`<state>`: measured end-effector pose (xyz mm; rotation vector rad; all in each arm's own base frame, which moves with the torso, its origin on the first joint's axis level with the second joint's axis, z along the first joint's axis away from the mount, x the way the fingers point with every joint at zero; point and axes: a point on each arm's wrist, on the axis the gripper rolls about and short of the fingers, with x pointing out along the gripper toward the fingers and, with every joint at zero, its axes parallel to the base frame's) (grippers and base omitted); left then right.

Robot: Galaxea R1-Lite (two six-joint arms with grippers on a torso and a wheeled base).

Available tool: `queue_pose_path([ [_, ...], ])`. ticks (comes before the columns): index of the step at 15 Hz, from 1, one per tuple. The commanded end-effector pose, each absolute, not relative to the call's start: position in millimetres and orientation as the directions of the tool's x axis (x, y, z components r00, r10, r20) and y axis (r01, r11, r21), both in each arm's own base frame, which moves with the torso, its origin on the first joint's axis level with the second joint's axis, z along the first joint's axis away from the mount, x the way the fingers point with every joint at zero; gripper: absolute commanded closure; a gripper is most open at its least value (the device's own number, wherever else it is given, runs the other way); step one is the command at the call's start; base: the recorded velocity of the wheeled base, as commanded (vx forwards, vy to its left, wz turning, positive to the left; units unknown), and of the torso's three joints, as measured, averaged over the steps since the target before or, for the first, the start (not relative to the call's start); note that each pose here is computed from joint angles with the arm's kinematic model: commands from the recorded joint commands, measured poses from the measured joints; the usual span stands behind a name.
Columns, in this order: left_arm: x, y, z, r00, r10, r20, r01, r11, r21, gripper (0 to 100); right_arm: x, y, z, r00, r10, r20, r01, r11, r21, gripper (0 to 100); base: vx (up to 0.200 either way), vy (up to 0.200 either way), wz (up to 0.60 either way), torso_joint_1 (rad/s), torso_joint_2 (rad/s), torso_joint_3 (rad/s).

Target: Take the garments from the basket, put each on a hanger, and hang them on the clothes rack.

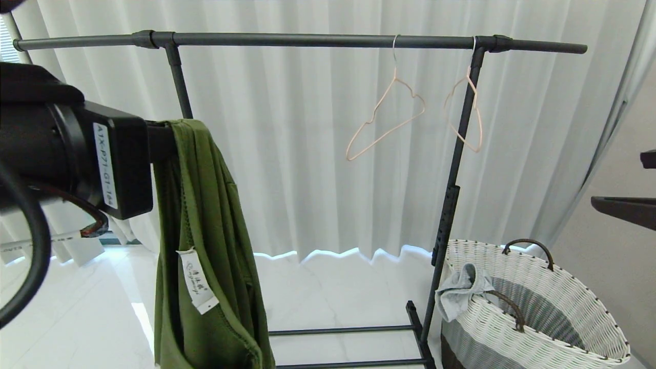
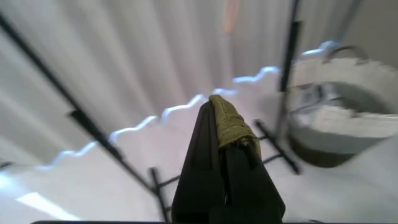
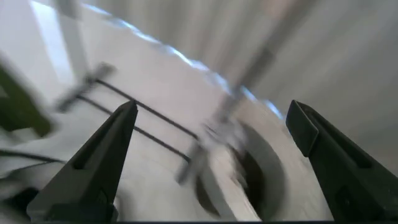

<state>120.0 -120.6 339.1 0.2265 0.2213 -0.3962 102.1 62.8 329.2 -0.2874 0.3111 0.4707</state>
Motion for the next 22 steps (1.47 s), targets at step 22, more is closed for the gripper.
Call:
queue_pose_path([
  [22,147,-79,321,0.950,-0.064,-0.304,0.174,0.920,0.351,100,144,26,310,0.901,-0.013,-0.434,-0.093,0.971,-0.222,0,0.000,0.000,0.00,0.072,-0.22,-0.149],
])
